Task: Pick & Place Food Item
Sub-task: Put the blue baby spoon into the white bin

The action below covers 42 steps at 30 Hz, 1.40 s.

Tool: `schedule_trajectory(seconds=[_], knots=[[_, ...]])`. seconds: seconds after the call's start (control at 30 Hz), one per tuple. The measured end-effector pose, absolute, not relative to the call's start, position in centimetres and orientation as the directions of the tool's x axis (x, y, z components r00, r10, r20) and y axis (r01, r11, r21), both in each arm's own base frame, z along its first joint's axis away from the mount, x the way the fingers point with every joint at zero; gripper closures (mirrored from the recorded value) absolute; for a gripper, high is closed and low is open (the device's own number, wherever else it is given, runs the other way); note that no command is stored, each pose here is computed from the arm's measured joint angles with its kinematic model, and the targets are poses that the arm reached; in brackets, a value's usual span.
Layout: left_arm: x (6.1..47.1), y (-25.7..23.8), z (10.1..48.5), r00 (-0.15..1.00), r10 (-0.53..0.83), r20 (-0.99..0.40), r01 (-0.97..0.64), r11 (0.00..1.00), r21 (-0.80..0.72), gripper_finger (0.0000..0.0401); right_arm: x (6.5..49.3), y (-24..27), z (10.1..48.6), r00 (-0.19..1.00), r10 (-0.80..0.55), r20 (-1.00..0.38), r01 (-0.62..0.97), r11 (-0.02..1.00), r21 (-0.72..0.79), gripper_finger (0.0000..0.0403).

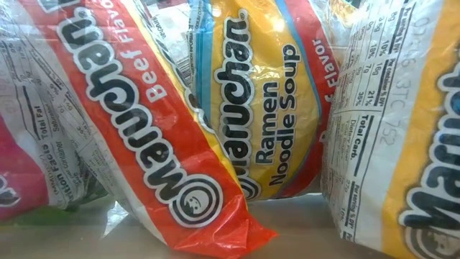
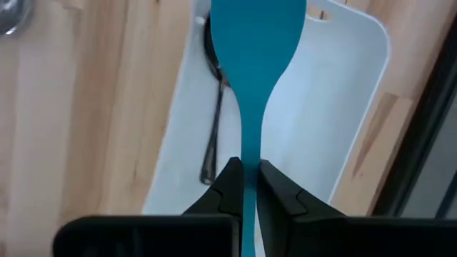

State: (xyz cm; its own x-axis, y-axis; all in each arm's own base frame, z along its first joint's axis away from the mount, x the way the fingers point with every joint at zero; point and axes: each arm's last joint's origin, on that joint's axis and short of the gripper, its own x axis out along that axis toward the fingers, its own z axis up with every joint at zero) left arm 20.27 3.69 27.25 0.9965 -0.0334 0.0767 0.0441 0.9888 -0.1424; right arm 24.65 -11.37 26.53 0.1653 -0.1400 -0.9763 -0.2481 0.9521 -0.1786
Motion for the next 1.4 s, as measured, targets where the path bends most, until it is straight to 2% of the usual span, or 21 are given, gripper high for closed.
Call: schedule_trajectory(seconds=[0.3, 0.5, 0.8, 1.17, 1.4], knots=[[20.3, 3.7, 27.3, 0.996, -0.033, 0.077, 0.044, 0.989, -0.142, 0.0316, 25.8, -14.2, 23.0, 0.085, -0.083, -0.993, -0.274, 0.956, -0.103, 0.0392], [20.3, 3.7, 27.3, 0.996, -0.034, 0.078, 0.045, 0.989, -0.142, 0.0316, 27.0, -14.8, 20.4, 0.024, -0.05, -0.998, -0.291, 0.955, -0.054, 0.0392], [20.3, 3.7, 27.3, 0.996, -0.034, 0.077, 0.045, 0.989, -0.142, 0.0316, 27.8, -15.2, 18.5, -0.007, -0.022, -1.0, -0.293, 0.956, -0.019, 0.0391], [20.3, 3.7, 27.3, 0.996, -0.034, 0.078, 0.045, 0.989, -0.142, 0.0316, 27.9, -15.4, 18.7, 0.042, -0.015, -0.999, -0.298, 0.954, -0.027, 0.035], [20.3, 3.7, 27.3, 0.996, -0.034, 0.077, 0.045, 0.989, -0.142, 0.0316, 28.0, -15.4, 18.7, 0.056, 0.003, -0.998, -0.303, 0.953, -0.015, 0.0344]])
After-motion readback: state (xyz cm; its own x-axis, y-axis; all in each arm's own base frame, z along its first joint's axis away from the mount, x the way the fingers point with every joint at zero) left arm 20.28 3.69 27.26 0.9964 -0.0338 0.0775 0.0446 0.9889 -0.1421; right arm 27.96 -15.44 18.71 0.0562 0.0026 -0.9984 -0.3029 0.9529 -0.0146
